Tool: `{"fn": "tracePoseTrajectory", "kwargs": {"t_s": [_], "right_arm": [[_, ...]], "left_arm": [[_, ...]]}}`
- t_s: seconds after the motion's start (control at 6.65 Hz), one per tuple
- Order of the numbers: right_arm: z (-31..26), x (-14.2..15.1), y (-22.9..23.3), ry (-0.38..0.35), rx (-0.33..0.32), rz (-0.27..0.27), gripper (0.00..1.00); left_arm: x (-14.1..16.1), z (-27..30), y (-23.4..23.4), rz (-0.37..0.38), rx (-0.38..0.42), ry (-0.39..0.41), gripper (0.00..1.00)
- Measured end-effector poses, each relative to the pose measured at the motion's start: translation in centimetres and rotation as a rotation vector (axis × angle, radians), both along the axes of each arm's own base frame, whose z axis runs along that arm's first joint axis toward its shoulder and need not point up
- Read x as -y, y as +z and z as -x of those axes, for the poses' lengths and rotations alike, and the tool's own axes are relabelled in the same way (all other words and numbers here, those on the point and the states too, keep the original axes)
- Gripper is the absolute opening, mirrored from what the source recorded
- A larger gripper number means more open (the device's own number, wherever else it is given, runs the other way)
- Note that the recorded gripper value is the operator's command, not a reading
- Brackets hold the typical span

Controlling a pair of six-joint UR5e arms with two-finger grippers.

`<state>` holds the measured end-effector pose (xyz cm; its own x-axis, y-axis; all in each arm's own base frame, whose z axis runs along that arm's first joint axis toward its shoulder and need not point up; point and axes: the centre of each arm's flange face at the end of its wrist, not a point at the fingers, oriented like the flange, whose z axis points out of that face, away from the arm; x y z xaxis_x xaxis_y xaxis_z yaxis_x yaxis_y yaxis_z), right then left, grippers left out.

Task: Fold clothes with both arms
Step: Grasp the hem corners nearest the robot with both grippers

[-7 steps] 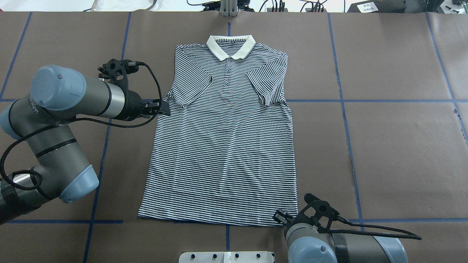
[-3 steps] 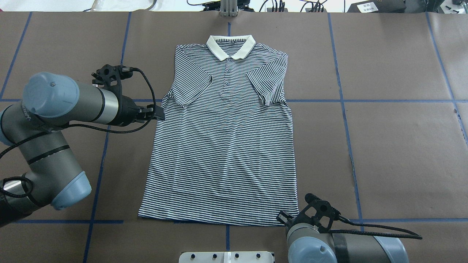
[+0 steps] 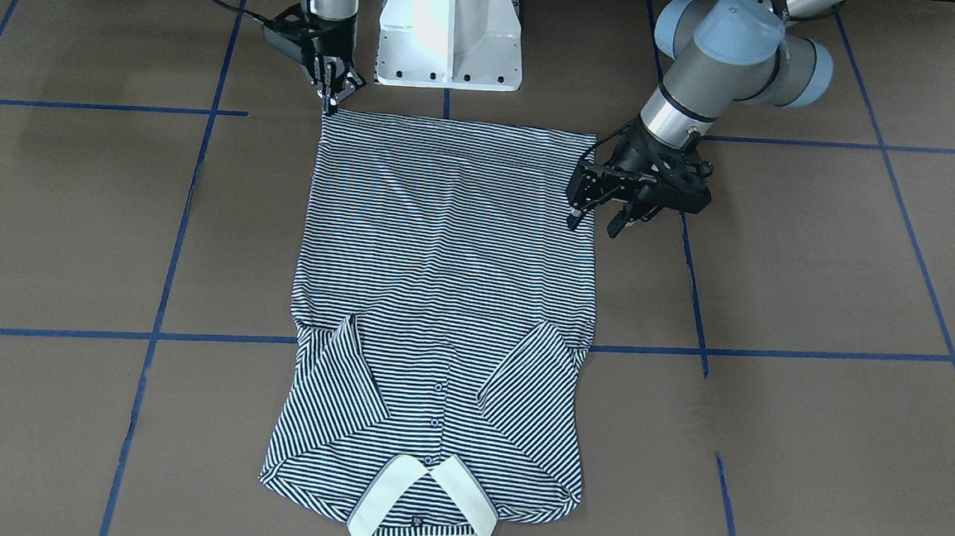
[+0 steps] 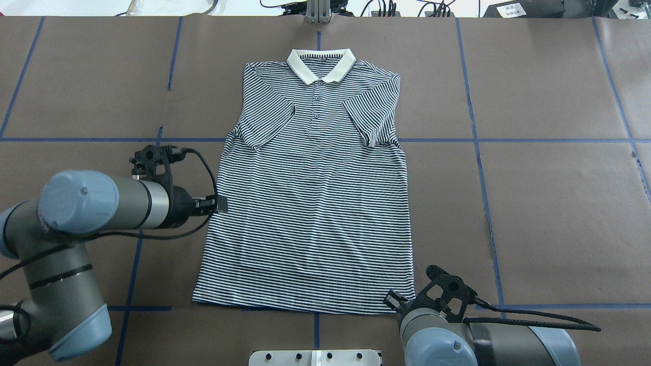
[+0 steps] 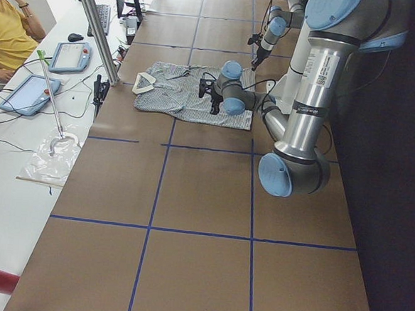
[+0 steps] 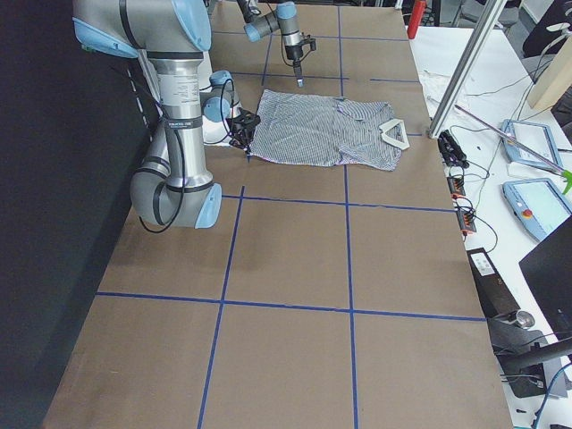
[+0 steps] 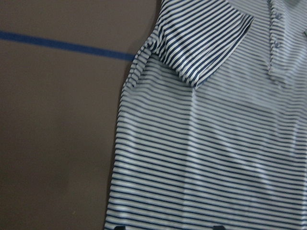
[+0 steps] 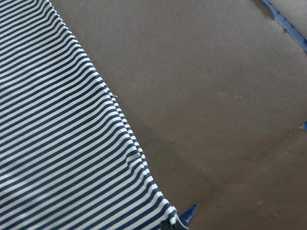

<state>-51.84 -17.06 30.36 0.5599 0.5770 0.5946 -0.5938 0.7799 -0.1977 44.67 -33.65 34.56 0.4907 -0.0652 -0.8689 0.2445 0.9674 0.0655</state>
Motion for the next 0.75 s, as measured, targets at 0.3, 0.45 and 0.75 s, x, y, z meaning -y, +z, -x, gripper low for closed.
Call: {"fn": "tracePoseTrajectory", "kwargs": {"t_s": [0.3, 0.45, 0.75], "right_arm": [[-0.3, 0.0, -0.3, 0.000, 0.008, 0.000, 0.00], [-0.3, 0.0, -0.3, -0.001, 0.008, 0.000, 0.00], [-0.4, 0.0, -0.4, 0.000, 0.008, 0.000, 0.00]], "left_arm": [[-7.0, -1.8, 3.1, 0.074, 0.067, 0.026, 0.68], [-8.7, -2.1, 3.2, 0.095, 0.095, 0.038, 0.63], [-10.2, -2.5, 3.1, 0.110, 0.122, 0.054, 0.54]]}}
